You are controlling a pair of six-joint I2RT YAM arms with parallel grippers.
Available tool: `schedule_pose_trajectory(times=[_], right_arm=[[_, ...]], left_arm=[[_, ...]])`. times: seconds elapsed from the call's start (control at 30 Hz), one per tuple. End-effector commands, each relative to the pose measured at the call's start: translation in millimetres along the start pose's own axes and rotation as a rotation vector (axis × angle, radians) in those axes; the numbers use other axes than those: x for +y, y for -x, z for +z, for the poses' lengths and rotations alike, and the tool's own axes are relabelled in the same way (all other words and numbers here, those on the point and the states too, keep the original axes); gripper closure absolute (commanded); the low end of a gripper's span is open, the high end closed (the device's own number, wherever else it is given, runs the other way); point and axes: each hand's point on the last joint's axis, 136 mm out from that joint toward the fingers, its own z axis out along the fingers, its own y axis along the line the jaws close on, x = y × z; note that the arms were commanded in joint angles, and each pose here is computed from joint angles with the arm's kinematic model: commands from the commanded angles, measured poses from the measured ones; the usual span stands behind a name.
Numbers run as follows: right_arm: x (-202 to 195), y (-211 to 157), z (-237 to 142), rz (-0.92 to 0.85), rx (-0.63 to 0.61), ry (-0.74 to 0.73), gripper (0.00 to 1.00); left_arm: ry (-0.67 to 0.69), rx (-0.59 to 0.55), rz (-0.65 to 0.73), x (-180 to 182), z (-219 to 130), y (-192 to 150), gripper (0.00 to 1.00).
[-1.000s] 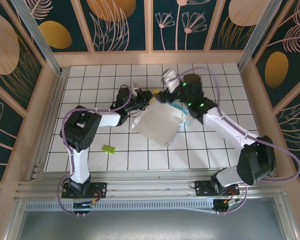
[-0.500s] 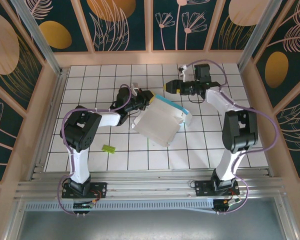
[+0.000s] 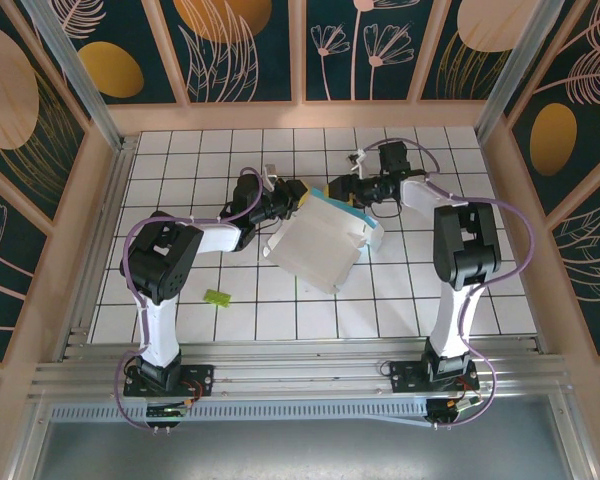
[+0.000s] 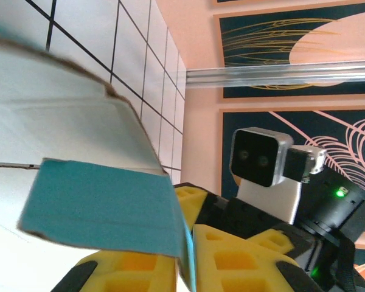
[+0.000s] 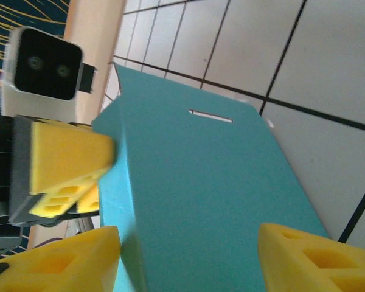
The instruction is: Fold the paper box
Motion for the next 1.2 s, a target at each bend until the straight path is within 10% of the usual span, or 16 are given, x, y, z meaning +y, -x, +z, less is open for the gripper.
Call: schedule_pose_trajectory(times=[0.0, 0.47, 0.73, 1.17], right_arm=[[-2.7, -0.4, 4.5, 0.000, 0.017, -0.013, 0.42], [-11.4, -1.0, 4.7, 0.002, 0.016, -0.056, 0.44], [-7.0, 1.1, 1.5, -0.011, 0.010, -0.065, 0.44], [-4.4, -0.3, 1.0, -0.016, 0.020, -0.083, 0.44]], left_arm=[[-0.005, -0.012, 0.010, -5.7, 1.6, 2.8, 0.86], [0.308, -0.273, 0.456, -44.0, -51.3, 49.2, 0.37], [0.554, -0.096, 0.778, -37.2, -43.8, 56.3, 0.46], [0.548, 0.143, 0.769, -6.8, -7.6, 36.3, 0.56]])
